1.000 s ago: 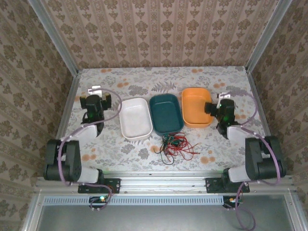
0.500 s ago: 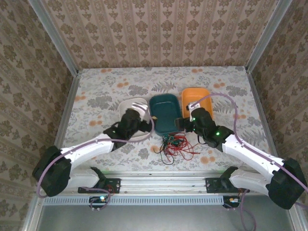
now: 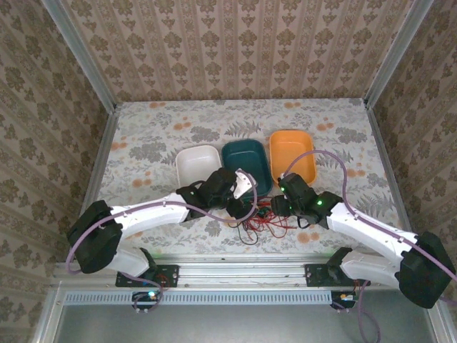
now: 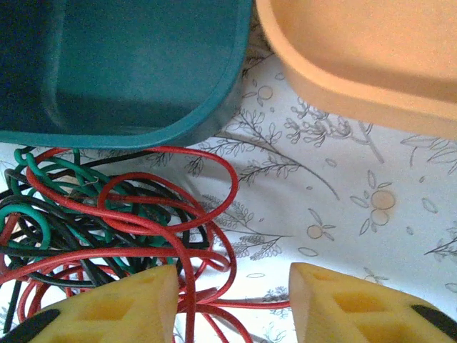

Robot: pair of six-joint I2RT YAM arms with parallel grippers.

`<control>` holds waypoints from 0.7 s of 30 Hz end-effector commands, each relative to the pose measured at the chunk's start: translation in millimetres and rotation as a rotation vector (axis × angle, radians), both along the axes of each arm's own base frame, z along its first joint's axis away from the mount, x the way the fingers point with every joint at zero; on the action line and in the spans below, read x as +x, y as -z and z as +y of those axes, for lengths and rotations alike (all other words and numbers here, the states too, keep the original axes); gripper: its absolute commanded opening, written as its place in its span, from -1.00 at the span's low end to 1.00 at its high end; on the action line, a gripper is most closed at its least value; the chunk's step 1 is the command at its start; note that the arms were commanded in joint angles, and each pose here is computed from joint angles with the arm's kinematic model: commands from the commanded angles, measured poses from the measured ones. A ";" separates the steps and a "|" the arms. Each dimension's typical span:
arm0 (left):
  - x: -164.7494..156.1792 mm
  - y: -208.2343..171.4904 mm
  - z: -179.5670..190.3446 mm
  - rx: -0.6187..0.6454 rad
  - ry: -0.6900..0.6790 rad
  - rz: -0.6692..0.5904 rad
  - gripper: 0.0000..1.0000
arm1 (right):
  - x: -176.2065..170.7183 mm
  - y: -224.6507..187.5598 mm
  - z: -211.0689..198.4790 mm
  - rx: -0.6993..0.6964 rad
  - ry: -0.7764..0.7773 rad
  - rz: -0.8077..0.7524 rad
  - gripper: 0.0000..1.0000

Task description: Untangle the cables

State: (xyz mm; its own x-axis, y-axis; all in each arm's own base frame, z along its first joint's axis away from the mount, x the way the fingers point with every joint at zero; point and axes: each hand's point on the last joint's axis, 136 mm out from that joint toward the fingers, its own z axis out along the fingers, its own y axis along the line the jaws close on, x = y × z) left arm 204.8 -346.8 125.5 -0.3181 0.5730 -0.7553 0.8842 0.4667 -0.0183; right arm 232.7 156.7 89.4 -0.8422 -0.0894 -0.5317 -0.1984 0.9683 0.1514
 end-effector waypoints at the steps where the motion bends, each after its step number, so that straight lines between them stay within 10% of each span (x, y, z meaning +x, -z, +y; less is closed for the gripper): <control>1: -7.6 4.4 -7.5 0.035 0.044 0.004 1.00 | -10.9 15.7 3.8 0.007 -0.020 0.073 -0.14; 6: -7.3 12.7 -16.0 0.063 0.028 -0.006 1.00 | -8.8 20.1 11.0 0.018 -0.040 0.088 -0.30; 12: 2.5 32.2 -14.6 0.129 -0.051 -0.039 1.00 | -7.2 13.8 10.8 0.009 -0.051 0.079 -0.99; 21: 19.8 44.1 -4.4 0.188 -0.157 -0.122 1.00 | 17.6 -50.3 -4.8 0.070 0.077 -0.135 -1.00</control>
State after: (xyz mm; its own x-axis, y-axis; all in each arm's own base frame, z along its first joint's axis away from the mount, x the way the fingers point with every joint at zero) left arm 209.0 -353.6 78.1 -0.3169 0.6767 -0.6646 0.8443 0.5205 0.1274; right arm 236.5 161.2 108.9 -0.8195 -0.0614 -0.5697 -0.2085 0.9580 0.1967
